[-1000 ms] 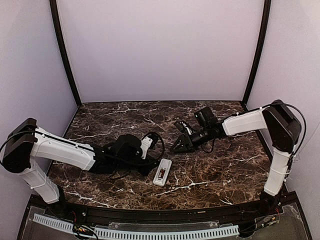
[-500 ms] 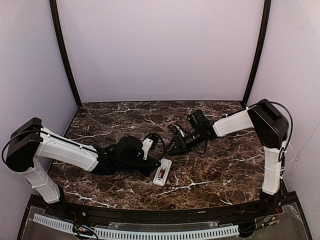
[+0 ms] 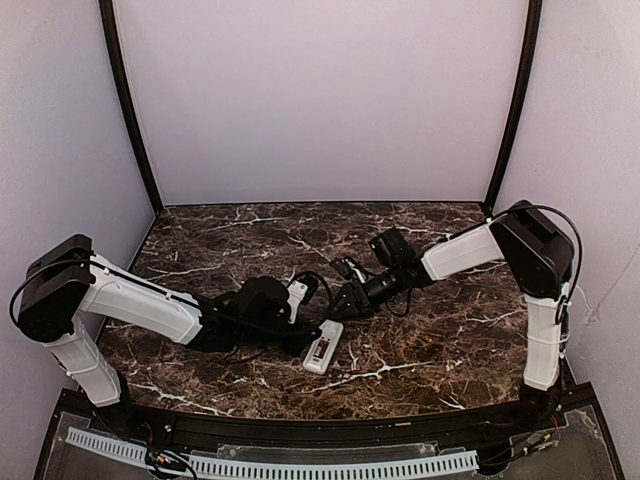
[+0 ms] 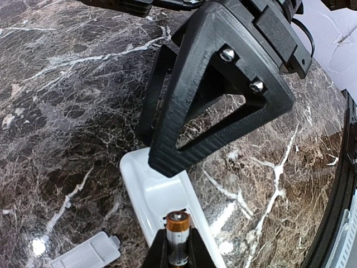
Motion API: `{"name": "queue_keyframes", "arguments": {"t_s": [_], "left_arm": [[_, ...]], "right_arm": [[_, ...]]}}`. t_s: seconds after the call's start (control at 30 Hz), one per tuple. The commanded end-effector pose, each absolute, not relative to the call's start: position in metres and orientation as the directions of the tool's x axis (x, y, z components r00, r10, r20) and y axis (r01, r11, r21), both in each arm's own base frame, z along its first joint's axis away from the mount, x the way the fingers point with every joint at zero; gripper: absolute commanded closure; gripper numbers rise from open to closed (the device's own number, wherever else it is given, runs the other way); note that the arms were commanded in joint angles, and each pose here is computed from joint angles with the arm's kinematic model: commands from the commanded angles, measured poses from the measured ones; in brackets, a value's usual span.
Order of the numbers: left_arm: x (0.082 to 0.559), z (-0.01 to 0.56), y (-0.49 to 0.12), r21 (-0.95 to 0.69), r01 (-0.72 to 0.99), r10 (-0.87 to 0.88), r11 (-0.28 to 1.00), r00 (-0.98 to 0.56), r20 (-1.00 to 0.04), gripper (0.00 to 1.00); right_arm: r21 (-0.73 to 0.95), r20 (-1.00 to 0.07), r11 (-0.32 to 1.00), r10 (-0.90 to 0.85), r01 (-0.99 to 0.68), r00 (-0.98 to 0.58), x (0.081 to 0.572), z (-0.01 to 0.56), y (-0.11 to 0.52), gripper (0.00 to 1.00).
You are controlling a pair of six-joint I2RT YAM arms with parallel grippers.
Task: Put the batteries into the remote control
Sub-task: Move the remote control without the battery cover to the center of the board.
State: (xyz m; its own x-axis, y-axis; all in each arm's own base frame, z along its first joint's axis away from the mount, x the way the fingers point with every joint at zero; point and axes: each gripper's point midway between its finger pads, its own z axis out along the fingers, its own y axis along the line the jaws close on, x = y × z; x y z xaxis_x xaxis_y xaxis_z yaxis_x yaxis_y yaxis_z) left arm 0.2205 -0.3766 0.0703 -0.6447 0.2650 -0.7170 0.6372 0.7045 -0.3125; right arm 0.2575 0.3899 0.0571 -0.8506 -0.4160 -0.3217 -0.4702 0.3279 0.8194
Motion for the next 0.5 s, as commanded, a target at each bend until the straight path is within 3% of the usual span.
{"name": "queue_keyframes", "arguments": {"t_s": [0.0, 0.47], "left_arm": [[0.220, 0.071, -0.381, -0.306, 0.652, 0.278, 0.693, -0.635, -0.721, 1.00], [0.206, 0.063, -0.391, -0.291, 0.706, 0.344, 0.646, -0.609, -0.715, 0.99]], "right_arm": [[0.822, -0.282, 0.349, -0.435, -0.449, -0.855, 0.242, 0.044, 0.384, 0.42], [0.819, -0.291, 0.355, -0.419, -0.450, -0.860, 0.231, 0.063, 0.377, 0.41]]}}
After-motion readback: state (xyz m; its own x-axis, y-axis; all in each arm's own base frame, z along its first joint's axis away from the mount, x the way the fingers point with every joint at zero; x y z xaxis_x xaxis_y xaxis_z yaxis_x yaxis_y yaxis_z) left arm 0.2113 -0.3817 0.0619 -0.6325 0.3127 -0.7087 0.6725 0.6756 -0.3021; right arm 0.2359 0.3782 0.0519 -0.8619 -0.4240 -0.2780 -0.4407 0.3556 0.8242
